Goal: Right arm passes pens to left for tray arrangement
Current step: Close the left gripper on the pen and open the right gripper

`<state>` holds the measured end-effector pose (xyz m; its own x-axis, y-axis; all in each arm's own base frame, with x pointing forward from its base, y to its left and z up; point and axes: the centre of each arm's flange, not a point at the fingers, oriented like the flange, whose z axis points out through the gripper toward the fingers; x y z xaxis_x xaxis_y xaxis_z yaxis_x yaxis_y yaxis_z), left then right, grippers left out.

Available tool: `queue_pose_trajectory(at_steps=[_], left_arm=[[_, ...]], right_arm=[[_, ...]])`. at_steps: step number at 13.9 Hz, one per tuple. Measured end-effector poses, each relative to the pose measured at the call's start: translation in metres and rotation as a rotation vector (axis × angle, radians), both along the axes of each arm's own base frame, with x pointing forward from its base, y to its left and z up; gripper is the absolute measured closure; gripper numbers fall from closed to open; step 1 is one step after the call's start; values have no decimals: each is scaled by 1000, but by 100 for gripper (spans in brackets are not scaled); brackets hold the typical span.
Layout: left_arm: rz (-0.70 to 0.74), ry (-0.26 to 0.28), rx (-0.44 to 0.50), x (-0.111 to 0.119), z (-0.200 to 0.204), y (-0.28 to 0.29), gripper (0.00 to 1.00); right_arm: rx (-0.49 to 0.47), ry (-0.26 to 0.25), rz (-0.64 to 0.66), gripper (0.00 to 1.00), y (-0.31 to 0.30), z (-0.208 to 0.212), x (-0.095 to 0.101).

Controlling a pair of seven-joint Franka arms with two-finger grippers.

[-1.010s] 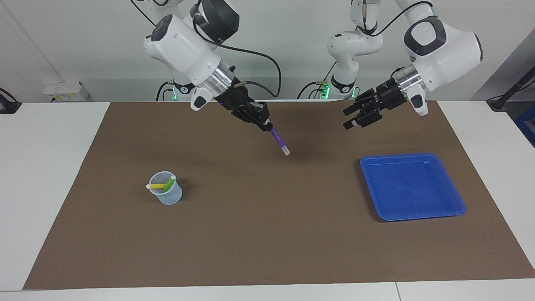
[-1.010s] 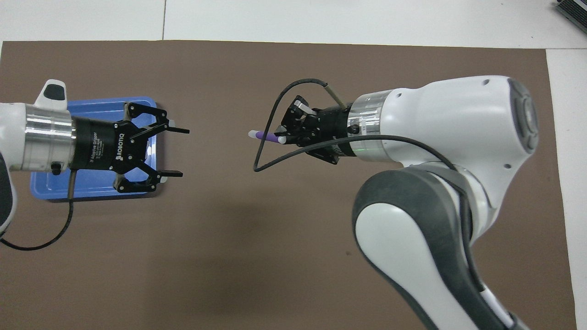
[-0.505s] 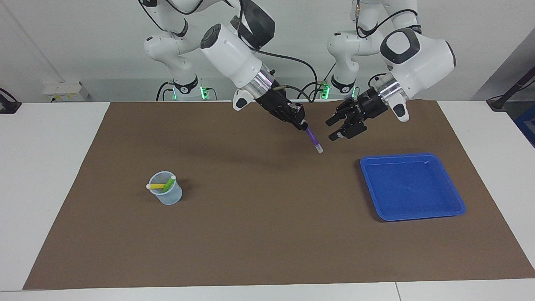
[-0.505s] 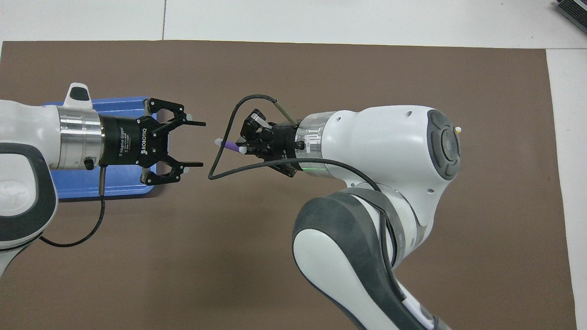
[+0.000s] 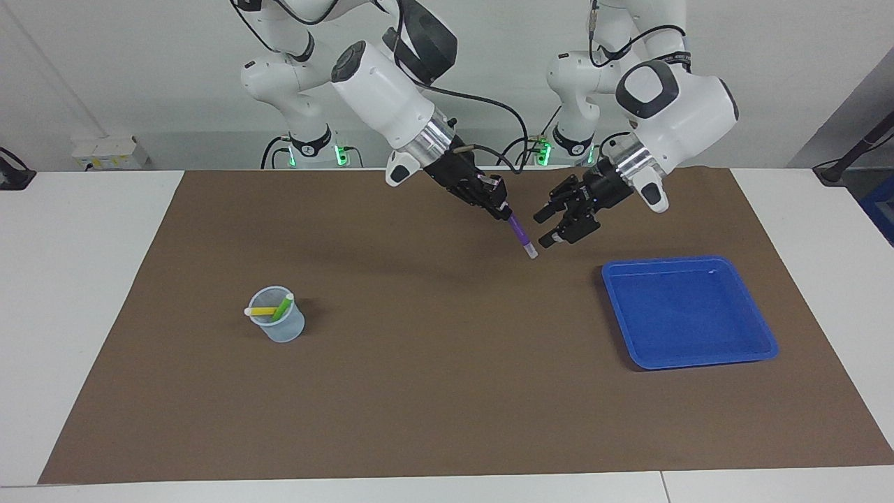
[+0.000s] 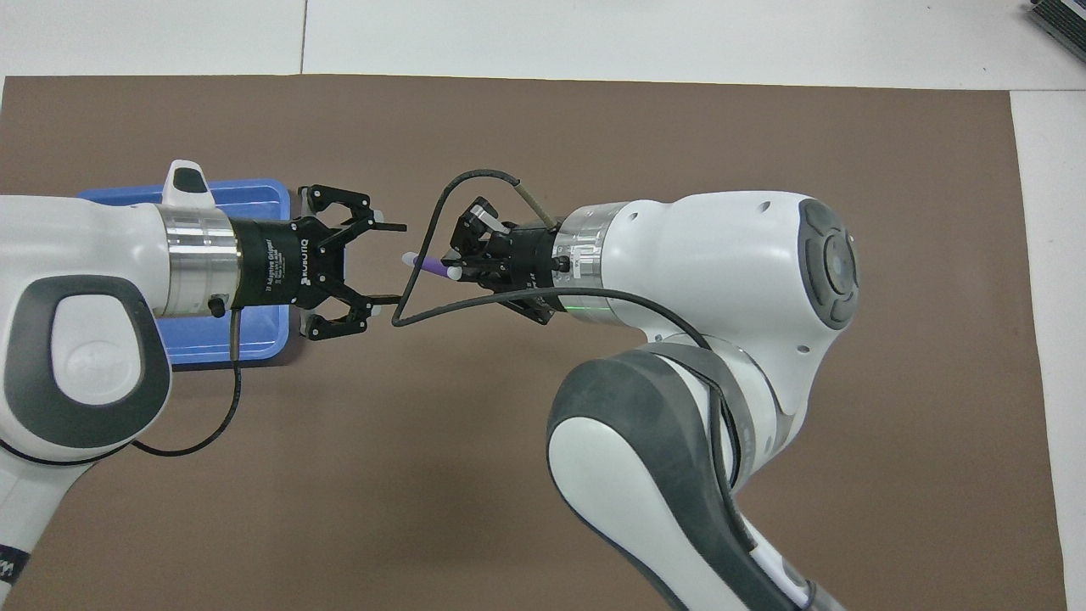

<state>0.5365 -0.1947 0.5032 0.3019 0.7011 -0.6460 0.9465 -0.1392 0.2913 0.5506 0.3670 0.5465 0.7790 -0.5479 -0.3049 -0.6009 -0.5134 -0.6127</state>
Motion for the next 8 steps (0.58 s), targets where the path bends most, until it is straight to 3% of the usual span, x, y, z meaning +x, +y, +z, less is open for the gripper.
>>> queue_pose_trajectory(at_steps=[7,8], left_arm=[[-10,18,-17,-8,-9,-16,30],[-9,21,-25,-9,-9,-18,39]], right_arm=[[0,0,0,83,0,0,0],[0,0,0,83,0,0,0]])
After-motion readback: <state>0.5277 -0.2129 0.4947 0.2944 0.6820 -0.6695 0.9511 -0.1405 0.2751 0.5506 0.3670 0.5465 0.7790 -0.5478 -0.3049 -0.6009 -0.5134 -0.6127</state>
